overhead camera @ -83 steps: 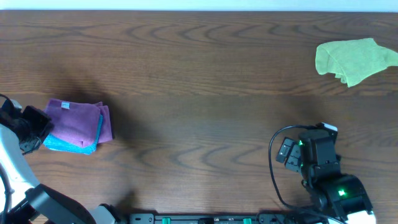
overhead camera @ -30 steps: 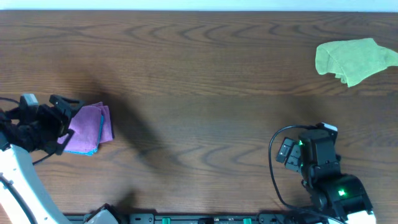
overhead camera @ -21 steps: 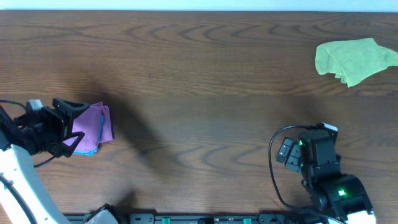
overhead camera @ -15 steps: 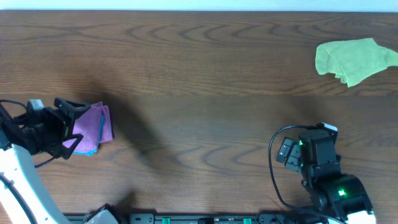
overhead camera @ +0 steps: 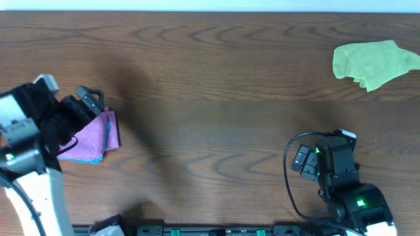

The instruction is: Fold the cloth

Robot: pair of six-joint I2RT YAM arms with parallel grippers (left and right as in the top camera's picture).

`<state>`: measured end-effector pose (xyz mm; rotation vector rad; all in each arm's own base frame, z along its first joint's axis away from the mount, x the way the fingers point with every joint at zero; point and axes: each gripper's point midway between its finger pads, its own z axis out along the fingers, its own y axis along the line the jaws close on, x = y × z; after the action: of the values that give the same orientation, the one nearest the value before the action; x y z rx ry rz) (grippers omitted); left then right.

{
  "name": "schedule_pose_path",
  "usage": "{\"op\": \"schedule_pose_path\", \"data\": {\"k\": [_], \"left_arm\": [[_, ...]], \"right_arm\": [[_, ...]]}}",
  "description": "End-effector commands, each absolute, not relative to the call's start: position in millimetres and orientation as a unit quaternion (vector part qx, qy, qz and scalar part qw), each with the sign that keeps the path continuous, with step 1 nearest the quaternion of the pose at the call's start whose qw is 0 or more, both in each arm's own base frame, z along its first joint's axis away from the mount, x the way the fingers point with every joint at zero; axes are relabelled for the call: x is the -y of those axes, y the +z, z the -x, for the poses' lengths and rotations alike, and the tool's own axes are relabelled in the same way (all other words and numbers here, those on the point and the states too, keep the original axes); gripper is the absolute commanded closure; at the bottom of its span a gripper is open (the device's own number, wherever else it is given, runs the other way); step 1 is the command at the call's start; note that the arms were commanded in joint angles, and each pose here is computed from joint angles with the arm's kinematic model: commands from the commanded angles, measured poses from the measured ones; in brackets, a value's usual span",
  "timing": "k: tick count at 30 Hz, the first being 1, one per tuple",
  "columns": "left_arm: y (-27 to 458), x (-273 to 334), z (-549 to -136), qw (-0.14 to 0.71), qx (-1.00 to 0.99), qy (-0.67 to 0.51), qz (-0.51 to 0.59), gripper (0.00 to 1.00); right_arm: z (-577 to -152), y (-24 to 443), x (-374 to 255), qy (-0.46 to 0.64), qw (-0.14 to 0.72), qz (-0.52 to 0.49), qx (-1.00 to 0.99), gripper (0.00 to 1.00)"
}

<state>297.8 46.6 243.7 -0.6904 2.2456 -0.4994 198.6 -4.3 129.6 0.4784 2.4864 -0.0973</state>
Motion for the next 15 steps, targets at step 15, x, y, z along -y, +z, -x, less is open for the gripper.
{"op": "schedule_pose_path", "data": {"k": [15], "left_arm": [[181.9, -20.3, -252.2, 0.537, -0.827, -0.097, 0.133, 0.05]], "right_arm": [[-197.5, 129.1, 9.0, -0.044, 0.302, -0.193, -0.933, 0.01]]}}
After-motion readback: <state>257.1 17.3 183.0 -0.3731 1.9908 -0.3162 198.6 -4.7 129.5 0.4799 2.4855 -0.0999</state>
